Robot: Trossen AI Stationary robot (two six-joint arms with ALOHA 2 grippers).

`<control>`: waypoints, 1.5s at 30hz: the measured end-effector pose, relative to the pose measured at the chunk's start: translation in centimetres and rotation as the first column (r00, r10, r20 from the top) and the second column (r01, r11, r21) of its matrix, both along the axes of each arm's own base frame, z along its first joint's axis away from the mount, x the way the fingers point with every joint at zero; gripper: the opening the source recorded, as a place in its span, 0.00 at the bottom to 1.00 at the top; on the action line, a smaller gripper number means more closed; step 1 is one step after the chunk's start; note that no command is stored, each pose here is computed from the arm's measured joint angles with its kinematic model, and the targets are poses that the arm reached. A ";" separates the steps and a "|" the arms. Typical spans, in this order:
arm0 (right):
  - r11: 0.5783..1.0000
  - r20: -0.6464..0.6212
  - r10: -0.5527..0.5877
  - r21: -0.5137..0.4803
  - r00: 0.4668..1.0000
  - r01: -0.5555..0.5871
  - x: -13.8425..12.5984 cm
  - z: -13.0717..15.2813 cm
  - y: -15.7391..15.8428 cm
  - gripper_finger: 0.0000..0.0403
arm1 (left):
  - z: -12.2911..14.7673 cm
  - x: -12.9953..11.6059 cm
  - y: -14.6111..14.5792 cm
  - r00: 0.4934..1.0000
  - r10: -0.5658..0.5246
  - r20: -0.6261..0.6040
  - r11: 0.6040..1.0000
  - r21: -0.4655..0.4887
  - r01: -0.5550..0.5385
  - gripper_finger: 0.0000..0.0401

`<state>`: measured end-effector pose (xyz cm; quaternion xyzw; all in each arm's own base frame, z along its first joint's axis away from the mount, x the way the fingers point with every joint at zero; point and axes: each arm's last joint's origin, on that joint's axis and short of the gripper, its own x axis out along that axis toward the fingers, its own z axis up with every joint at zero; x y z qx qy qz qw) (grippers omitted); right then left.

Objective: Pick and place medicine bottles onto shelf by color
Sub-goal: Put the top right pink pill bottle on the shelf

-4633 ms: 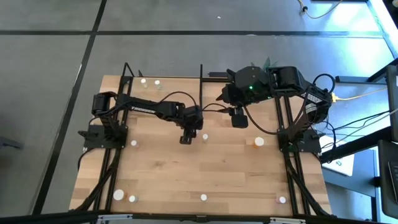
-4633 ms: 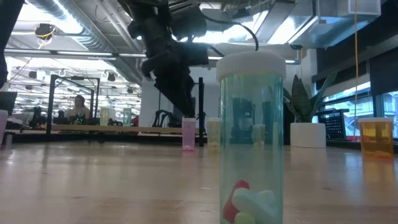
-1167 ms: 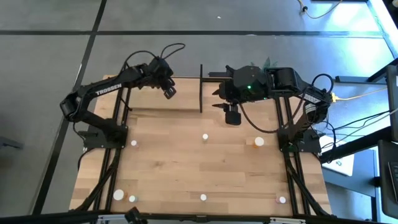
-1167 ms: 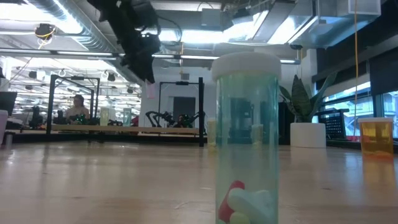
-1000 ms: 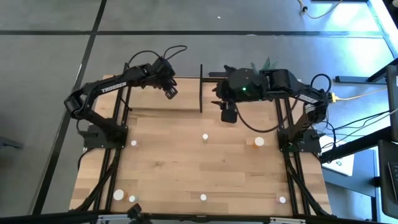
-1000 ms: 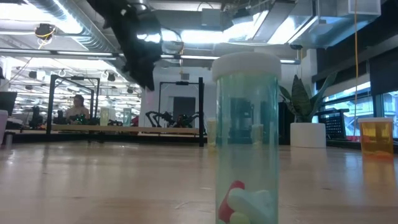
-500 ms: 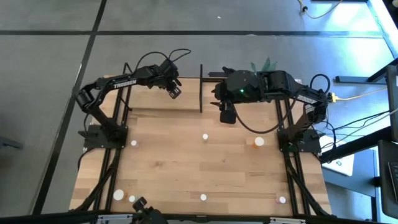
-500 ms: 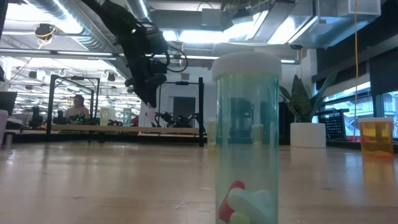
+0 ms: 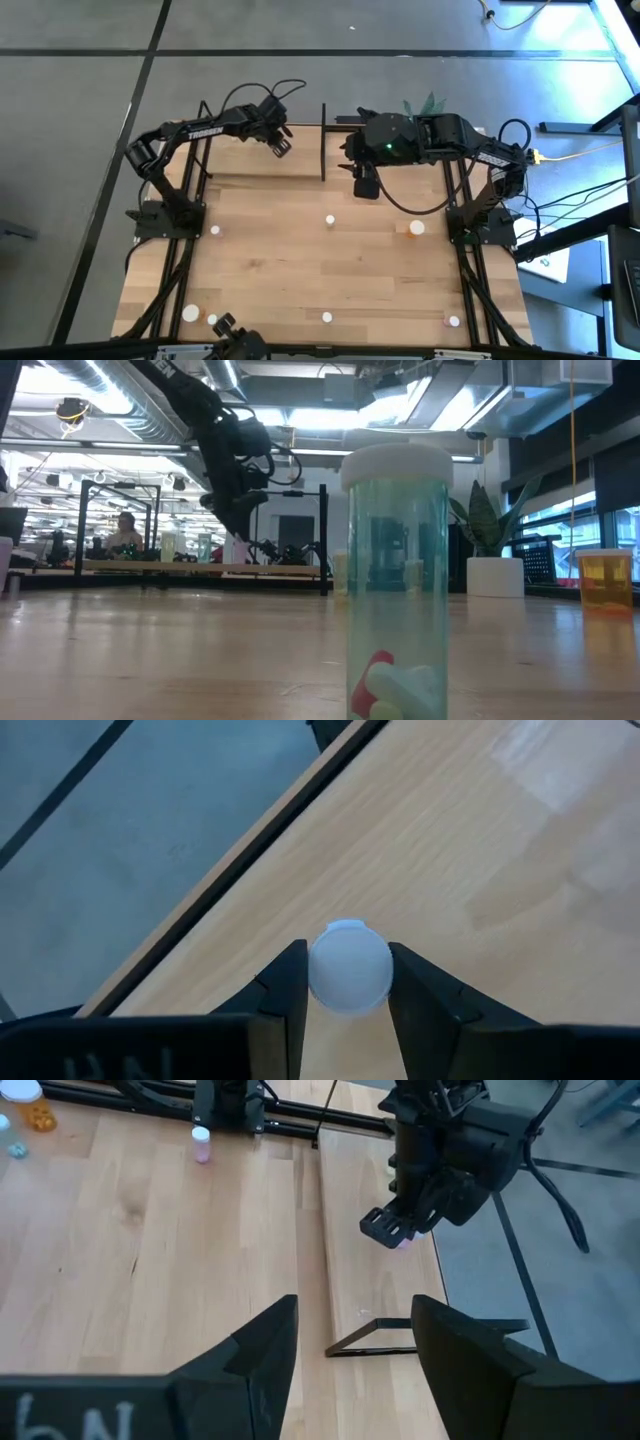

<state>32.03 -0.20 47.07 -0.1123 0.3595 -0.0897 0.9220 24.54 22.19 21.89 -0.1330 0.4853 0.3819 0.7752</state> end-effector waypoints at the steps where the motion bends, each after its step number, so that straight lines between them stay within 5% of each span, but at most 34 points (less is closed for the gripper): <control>1: 1.000 0.000 0.000 0.000 1.000 0.000 0.0 0.0 0.0 0.49 | 0.0 -0.1 0.1 1.000 0.003 -0.001 1.000 0.000 -0.003 0.26; 29: 1.000 0.000 0.000 0.000 1.000 0.000 0.0 0.0 0.0 0.49 | 0.0 -0.4 0.3 0.998 0.053 0.017 0.999 -0.014 -0.053 0.26; 45: 1.000 0.000 0.000 0.000 1.000 0.000 0.0 0.0 0.0 0.49 | 0.0 -0.4 0.3 0.998 0.054 0.018 0.998 -0.015 -0.054 0.37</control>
